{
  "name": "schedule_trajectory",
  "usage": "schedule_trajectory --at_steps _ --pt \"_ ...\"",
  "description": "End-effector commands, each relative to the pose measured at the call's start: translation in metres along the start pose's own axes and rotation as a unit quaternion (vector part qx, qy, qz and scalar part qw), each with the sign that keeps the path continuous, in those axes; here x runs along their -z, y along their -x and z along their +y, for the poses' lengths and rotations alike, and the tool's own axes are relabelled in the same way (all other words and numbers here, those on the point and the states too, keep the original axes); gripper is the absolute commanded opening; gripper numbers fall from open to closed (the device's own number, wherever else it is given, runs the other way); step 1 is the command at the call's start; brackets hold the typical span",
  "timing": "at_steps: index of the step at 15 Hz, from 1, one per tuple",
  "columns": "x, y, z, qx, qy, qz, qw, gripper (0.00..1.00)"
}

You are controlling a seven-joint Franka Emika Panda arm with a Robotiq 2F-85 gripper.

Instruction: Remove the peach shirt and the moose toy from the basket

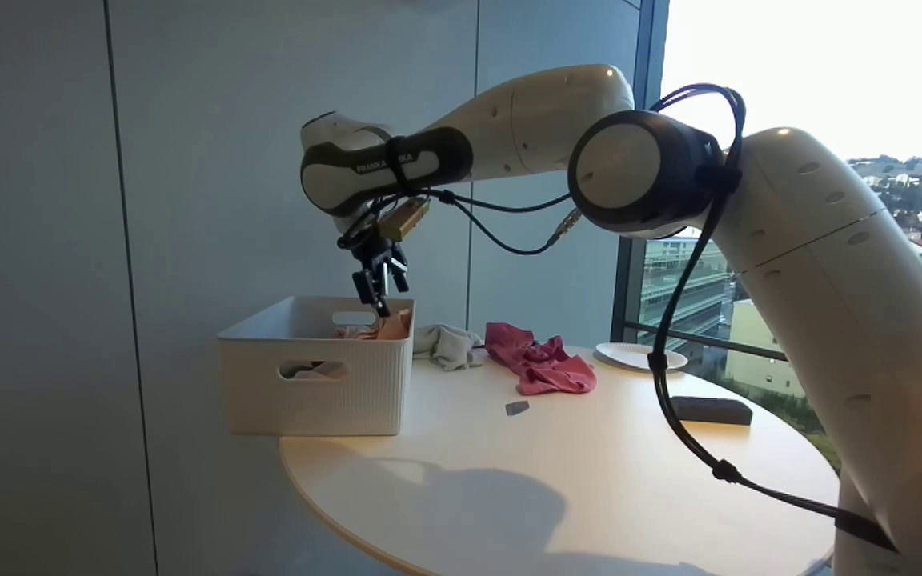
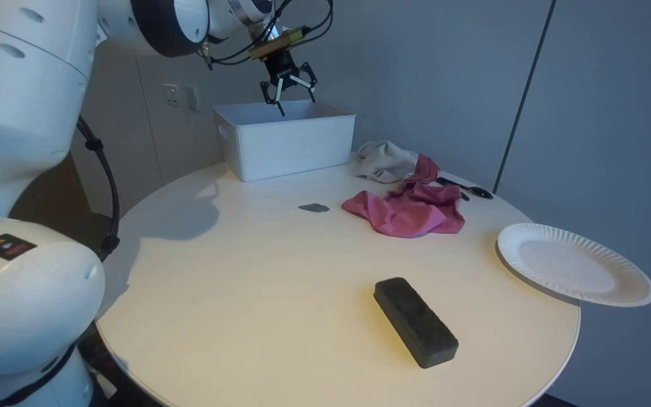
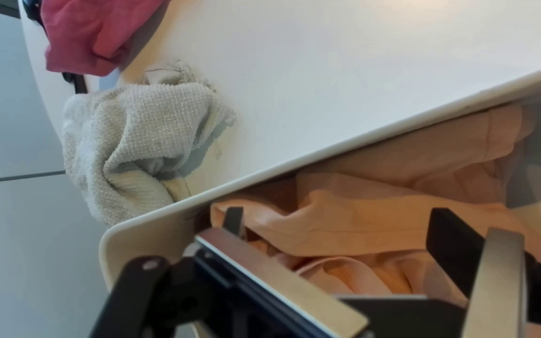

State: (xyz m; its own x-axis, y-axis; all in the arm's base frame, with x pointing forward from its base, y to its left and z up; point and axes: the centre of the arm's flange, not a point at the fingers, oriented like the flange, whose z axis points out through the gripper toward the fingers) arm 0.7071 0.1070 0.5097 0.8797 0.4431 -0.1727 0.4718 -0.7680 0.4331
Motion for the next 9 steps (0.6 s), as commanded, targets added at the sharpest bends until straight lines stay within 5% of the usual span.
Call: schedule_trajectory --at_steps 1,6,9 --pt "-0.004 -0.007 0.0 0.01 0.0 0.005 0.9999 1.0" --pt "-0.04 -0.051 0.011 0.094 -0.043 0.027 0.9942 1.0" --pt "-0.07 -0.063 0.029 0.101 -0.023 -0.016 0.9945 1.0"
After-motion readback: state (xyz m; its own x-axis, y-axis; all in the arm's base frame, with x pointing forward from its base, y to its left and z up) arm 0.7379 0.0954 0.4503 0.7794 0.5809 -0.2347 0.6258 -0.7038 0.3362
